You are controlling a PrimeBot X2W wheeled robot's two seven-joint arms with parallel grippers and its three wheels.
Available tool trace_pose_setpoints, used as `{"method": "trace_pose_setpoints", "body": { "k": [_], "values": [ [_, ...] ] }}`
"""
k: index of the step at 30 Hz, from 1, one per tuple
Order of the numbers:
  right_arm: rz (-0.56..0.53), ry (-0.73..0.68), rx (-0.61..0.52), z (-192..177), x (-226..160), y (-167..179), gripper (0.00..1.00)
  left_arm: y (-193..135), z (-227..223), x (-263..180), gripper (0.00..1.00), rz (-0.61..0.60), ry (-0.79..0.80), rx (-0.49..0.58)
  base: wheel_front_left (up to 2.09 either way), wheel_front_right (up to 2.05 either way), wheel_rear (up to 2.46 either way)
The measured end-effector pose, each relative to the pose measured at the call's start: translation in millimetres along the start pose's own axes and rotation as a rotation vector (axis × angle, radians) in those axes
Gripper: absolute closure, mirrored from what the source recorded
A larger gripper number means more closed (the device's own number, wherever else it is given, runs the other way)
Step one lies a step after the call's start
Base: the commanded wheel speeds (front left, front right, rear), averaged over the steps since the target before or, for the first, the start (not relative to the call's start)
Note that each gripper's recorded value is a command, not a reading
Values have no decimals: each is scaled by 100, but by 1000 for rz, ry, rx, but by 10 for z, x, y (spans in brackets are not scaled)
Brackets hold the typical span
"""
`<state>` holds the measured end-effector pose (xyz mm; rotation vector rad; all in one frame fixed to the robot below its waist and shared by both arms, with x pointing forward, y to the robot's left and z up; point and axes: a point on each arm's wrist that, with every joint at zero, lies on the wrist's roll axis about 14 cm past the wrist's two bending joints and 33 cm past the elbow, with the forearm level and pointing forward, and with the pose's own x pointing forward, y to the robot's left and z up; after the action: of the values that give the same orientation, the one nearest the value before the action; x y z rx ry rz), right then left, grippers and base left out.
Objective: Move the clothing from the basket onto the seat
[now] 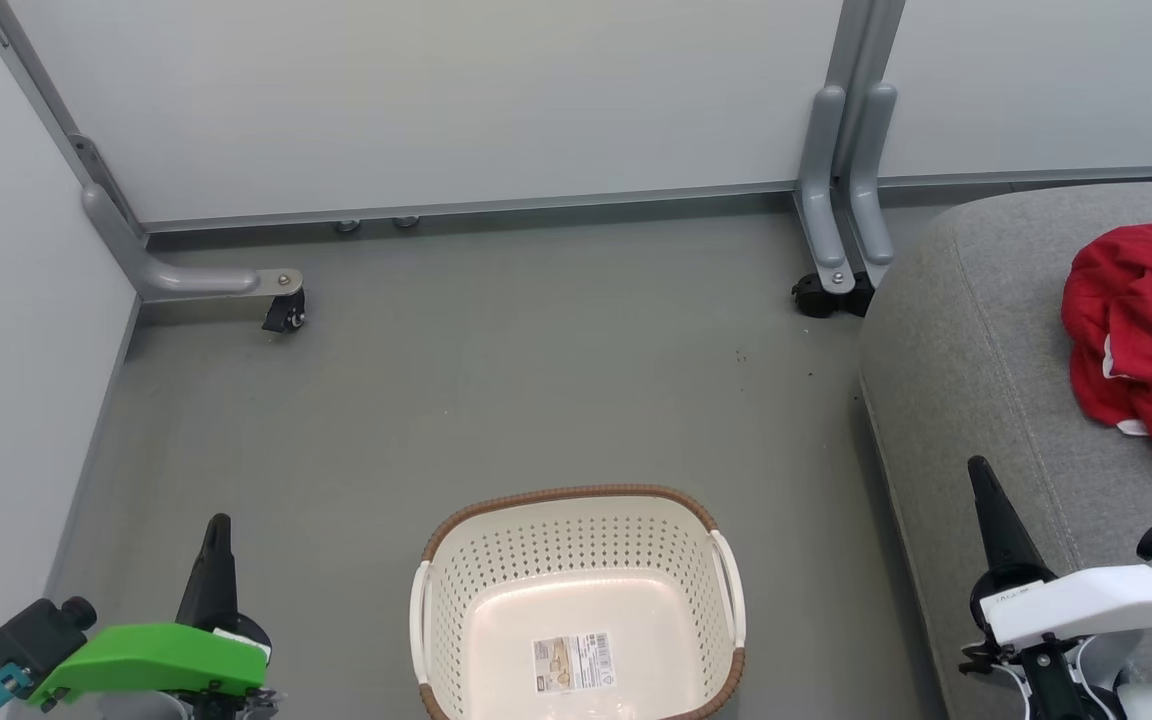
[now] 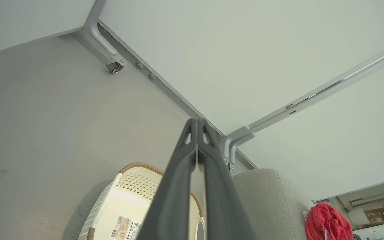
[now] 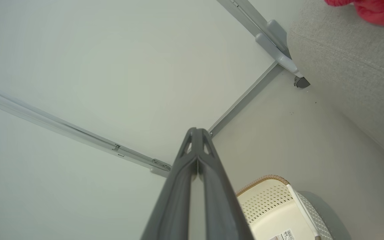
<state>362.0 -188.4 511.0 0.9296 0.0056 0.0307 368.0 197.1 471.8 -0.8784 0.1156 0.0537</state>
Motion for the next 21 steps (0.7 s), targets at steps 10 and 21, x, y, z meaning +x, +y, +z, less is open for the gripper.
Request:
{"method": "trace_pose_setpoints", "body": {
  "k": [10,21],
  "values": [
    [-9,-1,112,3,40,-30,100,-38,30,31,100,-9,-3,-120,0,0,0],
    [-17,-3,224,11,84,-56,100,-61,64,55,100,-15,-9,-239,0,0,0]
  ]
}}
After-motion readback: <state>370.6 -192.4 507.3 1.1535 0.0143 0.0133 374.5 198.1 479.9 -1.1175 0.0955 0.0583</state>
